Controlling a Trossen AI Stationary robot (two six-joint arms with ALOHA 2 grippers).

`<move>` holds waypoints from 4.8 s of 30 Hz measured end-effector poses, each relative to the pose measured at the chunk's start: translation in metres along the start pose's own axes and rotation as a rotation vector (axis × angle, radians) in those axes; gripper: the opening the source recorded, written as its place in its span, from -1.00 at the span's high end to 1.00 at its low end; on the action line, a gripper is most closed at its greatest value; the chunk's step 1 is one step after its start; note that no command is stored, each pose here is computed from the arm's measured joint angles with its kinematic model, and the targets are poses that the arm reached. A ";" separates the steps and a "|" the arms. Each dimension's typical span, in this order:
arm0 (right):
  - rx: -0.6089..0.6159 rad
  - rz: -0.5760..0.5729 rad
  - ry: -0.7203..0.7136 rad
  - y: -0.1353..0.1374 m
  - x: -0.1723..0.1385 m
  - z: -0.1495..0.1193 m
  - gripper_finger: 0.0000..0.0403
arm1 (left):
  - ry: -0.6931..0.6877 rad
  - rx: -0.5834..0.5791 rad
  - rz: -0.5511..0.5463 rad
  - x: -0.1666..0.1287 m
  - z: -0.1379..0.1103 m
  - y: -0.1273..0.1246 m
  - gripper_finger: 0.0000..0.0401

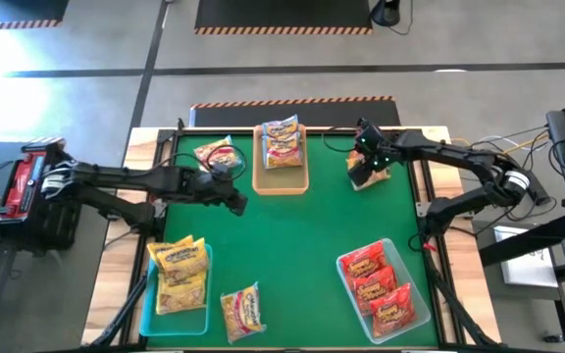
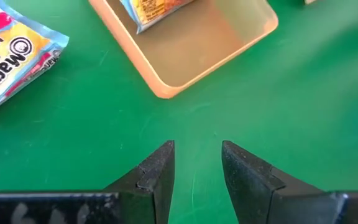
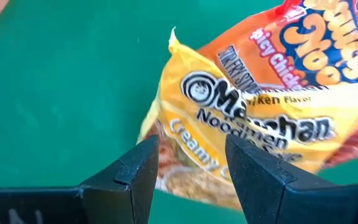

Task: Sort Maruchan noodles
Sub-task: Put the yellow noodle pack into the blue bin

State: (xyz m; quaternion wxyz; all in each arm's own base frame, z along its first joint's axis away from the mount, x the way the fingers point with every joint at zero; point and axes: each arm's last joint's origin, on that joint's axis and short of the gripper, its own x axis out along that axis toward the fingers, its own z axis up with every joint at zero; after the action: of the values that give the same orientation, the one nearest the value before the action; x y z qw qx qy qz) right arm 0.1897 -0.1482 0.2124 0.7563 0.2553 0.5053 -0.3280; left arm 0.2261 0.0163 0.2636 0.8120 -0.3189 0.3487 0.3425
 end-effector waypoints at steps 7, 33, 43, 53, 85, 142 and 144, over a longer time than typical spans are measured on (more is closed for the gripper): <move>-0.090 -0.025 0.092 -0.002 -0.003 -0.006 0.13 | 0.020 0.004 0.003 0.034 0.001 -0.013 0.43; -0.177 0.286 0.173 0.044 0.034 -0.020 0.13 | -0.055 -0.002 -0.172 0.044 0.026 -0.052 0.43; -0.262 0.549 0.099 0.082 0.020 -0.019 0.13 | -0.101 -0.024 -0.219 0.043 0.030 -0.057 0.43; -0.345 0.297 0.084 0.072 0.023 -0.028 0.13 | -0.078 -0.050 -0.255 0.040 0.018 -0.067 0.43; -0.450 0.530 0.033 0.148 0.030 -0.058 0.13 | -0.058 -0.348 -0.396 0.139 -0.040 -0.122 0.43; -0.421 0.737 -0.090 0.159 -0.011 0.006 0.08 | 0.075 -0.590 -0.172 0.174 -0.075 -0.107 0.69; -0.455 0.740 -0.090 0.161 -0.011 0.004 0.02 | 0.074 -0.589 -0.172 0.174 -0.075 -0.107 0.69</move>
State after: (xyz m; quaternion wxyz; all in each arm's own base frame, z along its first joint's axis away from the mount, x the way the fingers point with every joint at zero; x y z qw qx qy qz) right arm 0.3103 -0.0433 0.2329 0.8811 0.2313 0.4057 0.0739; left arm 0.3746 -0.0425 0.1154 0.6973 -0.5813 0.2355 0.3471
